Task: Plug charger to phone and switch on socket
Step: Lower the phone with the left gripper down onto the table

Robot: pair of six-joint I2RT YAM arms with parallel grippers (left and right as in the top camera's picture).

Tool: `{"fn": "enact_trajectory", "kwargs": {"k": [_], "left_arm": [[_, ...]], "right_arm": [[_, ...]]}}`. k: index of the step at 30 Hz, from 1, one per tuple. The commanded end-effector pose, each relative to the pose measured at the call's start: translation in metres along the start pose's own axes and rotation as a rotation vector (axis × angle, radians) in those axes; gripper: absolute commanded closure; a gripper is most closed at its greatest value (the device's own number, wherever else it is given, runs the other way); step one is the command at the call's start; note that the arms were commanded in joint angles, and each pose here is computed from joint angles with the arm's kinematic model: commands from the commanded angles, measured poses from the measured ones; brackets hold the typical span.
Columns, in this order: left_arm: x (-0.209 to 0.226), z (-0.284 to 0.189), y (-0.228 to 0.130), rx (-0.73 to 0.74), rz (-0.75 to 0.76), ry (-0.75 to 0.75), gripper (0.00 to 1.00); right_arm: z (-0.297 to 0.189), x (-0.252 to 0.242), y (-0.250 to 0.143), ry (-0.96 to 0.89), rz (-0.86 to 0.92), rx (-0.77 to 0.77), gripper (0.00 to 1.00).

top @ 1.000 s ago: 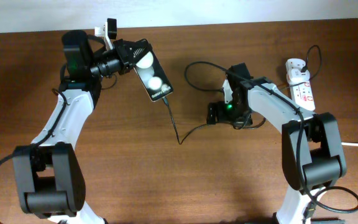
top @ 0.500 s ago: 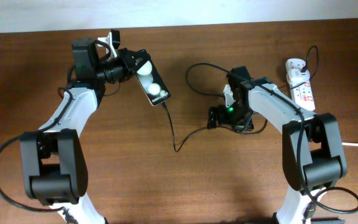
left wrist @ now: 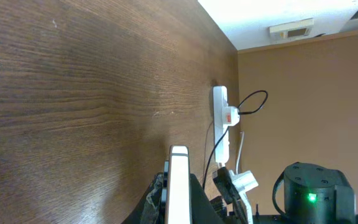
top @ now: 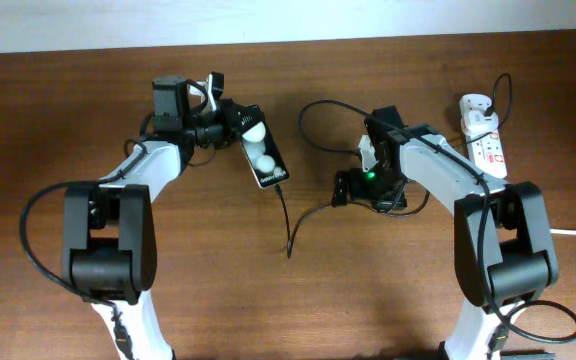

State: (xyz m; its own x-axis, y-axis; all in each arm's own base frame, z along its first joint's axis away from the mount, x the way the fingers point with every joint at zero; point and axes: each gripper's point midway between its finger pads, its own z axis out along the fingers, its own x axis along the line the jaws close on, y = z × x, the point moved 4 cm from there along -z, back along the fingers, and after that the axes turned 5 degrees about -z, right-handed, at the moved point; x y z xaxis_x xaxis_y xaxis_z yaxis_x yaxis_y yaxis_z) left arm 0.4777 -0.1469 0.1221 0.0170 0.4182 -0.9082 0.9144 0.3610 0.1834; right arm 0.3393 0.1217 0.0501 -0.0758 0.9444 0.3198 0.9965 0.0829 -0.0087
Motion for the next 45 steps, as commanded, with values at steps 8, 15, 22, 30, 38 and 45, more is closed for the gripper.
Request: {"fn": "enact_trajectory", "kwargs": {"k": [8, 15, 22, 30, 38, 45], "left_arm": [[0.023, 0.017, -0.010, 0.053, -0.020, 0.004, 1.00], [0.037, 0.031, -0.016, 0.057, -0.028, 0.038, 1.00], [0.026, 0.053, -0.036, 0.096, 0.001, 0.050, 1.00], [0.026, 0.055, -0.039, 0.105, -0.003, 0.053, 1.00], [0.026, 0.057, -0.044, 0.119, -0.011, 0.059, 1.00], [0.029, 0.059, -0.052, 0.147, 0.013, 0.073, 1.00]], "right_arm": [[0.012, -0.001, -0.019, 0.026, 0.032, 0.088, 0.00], [0.010, -0.004, -0.033, 0.007, 0.053, 0.155, 0.00], [0.010, -0.005, -0.036, 0.002, 0.058, 0.169, 0.00], [0.012, -0.003, -0.016, 0.014, 0.027, 0.073, 0.01], [0.010, 0.004, 0.016, 0.052, -0.016, -0.073, 0.01], [-0.005, 0.000, 0.070, 0.081, -0.003, -0.337, 0.01]]}}
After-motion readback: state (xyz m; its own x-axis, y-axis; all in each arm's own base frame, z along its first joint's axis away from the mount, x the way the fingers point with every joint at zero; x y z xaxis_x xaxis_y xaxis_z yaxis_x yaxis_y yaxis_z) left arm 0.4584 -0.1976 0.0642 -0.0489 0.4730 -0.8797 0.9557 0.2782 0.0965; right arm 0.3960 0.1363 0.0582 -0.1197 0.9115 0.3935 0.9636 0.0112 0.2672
